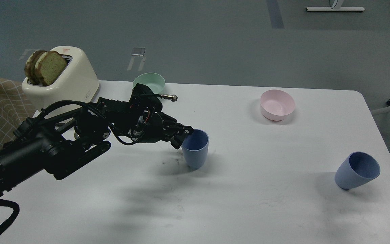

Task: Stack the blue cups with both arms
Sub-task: 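Carry the blue cup toward the table center and set it upright, then open the left gripper and withdraw it from the cup, then move the right gripper to the other blue cup and grasp it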

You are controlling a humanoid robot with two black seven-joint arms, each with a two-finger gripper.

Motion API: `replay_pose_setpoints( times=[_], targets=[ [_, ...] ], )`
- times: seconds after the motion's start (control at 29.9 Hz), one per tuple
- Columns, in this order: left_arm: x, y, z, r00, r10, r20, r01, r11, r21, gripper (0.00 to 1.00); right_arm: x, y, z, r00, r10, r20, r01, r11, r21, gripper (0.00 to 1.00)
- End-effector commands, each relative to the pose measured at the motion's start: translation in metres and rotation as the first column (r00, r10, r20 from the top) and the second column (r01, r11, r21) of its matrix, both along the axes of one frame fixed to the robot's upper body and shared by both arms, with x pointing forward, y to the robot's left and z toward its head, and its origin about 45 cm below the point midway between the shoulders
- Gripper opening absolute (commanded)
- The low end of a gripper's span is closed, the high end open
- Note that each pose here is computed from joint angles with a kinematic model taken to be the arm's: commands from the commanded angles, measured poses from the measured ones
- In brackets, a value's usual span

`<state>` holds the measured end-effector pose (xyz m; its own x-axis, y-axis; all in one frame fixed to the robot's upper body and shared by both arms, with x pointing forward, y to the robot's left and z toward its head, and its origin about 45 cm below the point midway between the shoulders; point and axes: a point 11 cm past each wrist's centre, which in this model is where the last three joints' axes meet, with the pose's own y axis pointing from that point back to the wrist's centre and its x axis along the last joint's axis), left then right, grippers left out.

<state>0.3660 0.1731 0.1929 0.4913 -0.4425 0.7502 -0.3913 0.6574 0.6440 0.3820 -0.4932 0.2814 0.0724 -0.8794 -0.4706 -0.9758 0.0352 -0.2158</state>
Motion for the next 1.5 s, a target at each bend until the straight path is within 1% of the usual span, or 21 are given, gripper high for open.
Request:
replay_pose_setpoints(
  times=[0.0, 0.2, 0.3, 0.4, 0.47, 0.5, 0.53, 0.57, 0.6, 0.67, 0.74, 0.87, 0.9, 0.97, 1.14, 1.2, 1.24, 1.27, 1.34, 1.37, 1.47],
  targets=[
    [-0.001, 0.000, 0.002, 1.000, -0.007, 0.003, 0.007, 1.000, -0.002, 0.14, -0.002, -0.001, -0.002, 1.000, -0.003, -0.006, 0.003, 1.000, -0.001, 1.00],
    [-0.002, 0.001, 0.002, 1.000, -0.008, 0.003, 0.008, 1.000, -0.002, 0.25, -0.010, 0.005, -0.002, 1.000, 0.018, -0.002, -0.018, 1.000, -0.022, 1.00],
    [-0.002, 0.003, 0.006, 1.000, -0.010, 0.011, 0.010, 1.000, -0.003, 0.28, -0.015, 0.010, 0.000, 0.999, 0.036, 0.007, -0.036, 0.999, -0.037, 1.00],
    [0.000, 0.006, 0.011, 1.000, -0.004, 0.022, 0.004, 1.000, -0.005, 0.37, -0.017, 0.009, -0.001, 0.999, 0.035, 0.001, -0.035, 0.998, -0.044, 1.00],
    [0.003, 0.007, 0.017, 1.000, 0.013, 0.015, -0.013, 0.999, -0.037, 0.48, -0.019, 0.003, 0.004, 1.000, 0.029, -0.002, -0.029, 0.997, -0.067, 1.00],
    [0.007, 0.009, 0.028, 0.999, 0.045, -0.004, -0.046, 0.994, -0.104, 0.67, -0.022, -0.001, 0.009, 1.000, 0.026, 0.000, -0.026, 0.996, -0.085, 1.00],
    [0.013, 0.012, 0.044, 0.996, 0.087, -0.030, -0.091, 0.976, -0.196, 0.89, -0.026, -0.007, 0.017, 1.000, 0.020, 0.009, -0.019, 0.994, -0.111, 1.00],
    [0.015, 0.014, 0.051, 0.993, 0.105, -0.052, -0.115, 0.962, -0.249, 0.94, -0.029, -0.011, 0.023, 1.000, 0.014, 0.018, -0.011, 0.992, -0.126, 1.00],
    [0.018, 0.015, 0.064, 0.986, 0.130, -0.103, -0.158, 0.926, -0.344, 0.94, -0.038, -0.023, 0.037, 0.999, -0.009, 0.042, 0.016, 0.987, -0.157, 1.00],
    [0.021, 0.017, 0.074, 0.975, 0.150, -0.163, -0.206, 0.880, -0.427, 0.95, -0.046, -0.032, 0.044, 0.999, -0.023, 0.045, 0.031, 0.982, -0.186, 1.00],
    [0.029, 0.022, 0.097, 0.955, 0.159, -0.251, -0.279, 0.770, -0.574, 0.96, -0.056, -0.045, 0.062, 0.999, -0.031, 0.032, 0.038, 0.963, -0.268, 1.00],
    [0.044, 0.039, 0.136, 0.933, 0.179, -0.313, -0.359, 0.549, -0.755, 0.97, -0.066, -0.052, 0.079, 1.000, -0.028, 0.001, 0.027, 0.926, -0.376, 1.00],
    [0.047, 0.045, 0.151, 0.927, 0.173, -0.333, -0.375, 0.458, -0.806, 0.97, -0.068, -0.051, 0.091, 1.000, -0.015, -0.002, 0.013, 0.904, -0.427, 1.00],
    [0.051, 0.053, 0.166, 0.921, 0.164, -0.353, -0.389, 0.360, -0.848, 0.97, -0.070, -0.047, 0.108, 1.000, 0.003, -0.006, -0.006, 0.864, -0.503, 1.00],
    [0.061, 0.083, 0.167, 0.887, 0.198, -0.418, -0.453, 0.183, -0.873, 0.97, -0.070, -0.049, 0.124, 0.998, -0.023, -0.060, -0.024, 0.740, -0.672, 1.00],
    [0.061, 0.107, 0.155, 0.845, 0.202, -0.495, -0.510, 0.031, -0.859, 0.97, -0.069, -0.048, 0.118, 0.993, -0.049, -0.106, -0.050, 0.646, -0.762, 1.00],
    [0.061, 0.114, 0.155, 0.837, 0.201, -0.509, -0.518, -0.011, -0.855, 0.97, -0.070, -0.047, 0.115, 0.991, -0.057, -0.122, -0.062, 0.616, -0.785, 1.00],
    [0.061, 0.126, 0.153, 0.820, 0.192, -0.539, -0.532, -0.090, -0.842, 0.97, -0.071, -0.042, 0.107, 0.985, -0.067, -0.160, -0.099, 0.542, -0.834, 1.00],
    [0.061, 0.137, 0.150, 0.805, 0.183, -0.565, -0.542, -0.161, -0.824, 0.97, -0.073, -0.036, 0.099, 0.977, -0.082, -0.199, -0.144, 0.442, -0.885, 1.00],
    [0.061, 0.142, 0.149, 0.796, 0.170, -0.581, -0.544, -0.217, -0.810, 0.97, -0.075, -0.027, 0.091, 0.970, -0.087, -0.227, -0.183, 0.351, -0.918, 1.00],
    [0.060, 0.150, 0.146, 0.785, 0.171, -0.595, -0.543, -0.271, -0.795, 0.97, -0.081, -0.017, 0.074, 0.955, -0.107, -0.278, -0.253, 0.202, -0.946, 1.00]
  ],
)
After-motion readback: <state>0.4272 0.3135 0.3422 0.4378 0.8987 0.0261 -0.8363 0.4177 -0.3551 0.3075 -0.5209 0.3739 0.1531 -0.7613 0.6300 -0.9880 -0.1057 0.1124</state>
